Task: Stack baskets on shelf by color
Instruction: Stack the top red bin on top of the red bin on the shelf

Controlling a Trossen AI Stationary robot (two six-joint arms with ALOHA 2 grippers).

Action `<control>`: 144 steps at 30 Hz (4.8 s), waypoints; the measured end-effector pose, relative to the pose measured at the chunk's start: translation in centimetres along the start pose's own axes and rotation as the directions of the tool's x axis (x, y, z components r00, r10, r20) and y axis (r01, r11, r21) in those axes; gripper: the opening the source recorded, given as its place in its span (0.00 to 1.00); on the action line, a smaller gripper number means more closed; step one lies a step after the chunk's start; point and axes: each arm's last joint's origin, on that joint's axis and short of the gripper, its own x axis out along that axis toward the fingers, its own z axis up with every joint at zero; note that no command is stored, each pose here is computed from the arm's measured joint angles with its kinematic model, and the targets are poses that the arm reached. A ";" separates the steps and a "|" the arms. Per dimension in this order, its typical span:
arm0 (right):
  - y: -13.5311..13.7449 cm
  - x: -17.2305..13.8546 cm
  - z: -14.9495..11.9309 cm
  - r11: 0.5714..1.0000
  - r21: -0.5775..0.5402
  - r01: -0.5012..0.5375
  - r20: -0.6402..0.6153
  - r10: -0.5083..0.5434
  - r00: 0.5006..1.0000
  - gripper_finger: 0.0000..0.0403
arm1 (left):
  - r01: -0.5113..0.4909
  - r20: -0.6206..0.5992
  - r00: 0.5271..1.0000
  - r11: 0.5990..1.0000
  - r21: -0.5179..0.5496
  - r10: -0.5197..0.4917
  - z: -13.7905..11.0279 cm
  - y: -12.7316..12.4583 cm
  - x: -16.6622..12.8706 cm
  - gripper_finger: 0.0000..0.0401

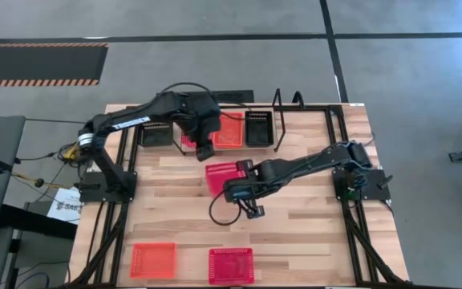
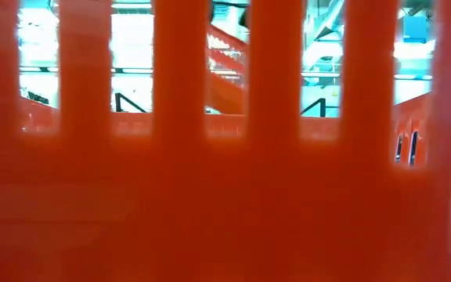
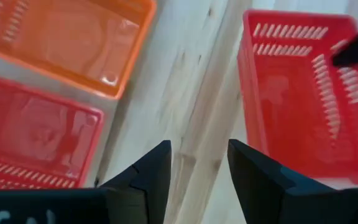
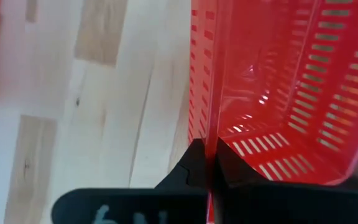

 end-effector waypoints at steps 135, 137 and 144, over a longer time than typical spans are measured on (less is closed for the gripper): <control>-8.4 -1.5 3.9 0.976 0.210 -0.056 0.208 0.011 0.978 0.31 | -0.065 -0.110 0.993 0.987 -0.148 0.049 1.7 1.9 2.5 0.00; -8.4 -1.6 4.0 0.968 0.241 -0.076 0.219 0.022 0.975 0.30 | -0.062 -0.111 0.993 0.987 -0.149 0.045 1.7 1.9 2.5 0.00; -8.1 -1.6 4.1 0.962 0.259 -0.086 0.227 0.026 0.974 0.33 | -0.057 -0.109 0.993 0.986 -0.154 0.040 1.7 1.6 2.6 0.00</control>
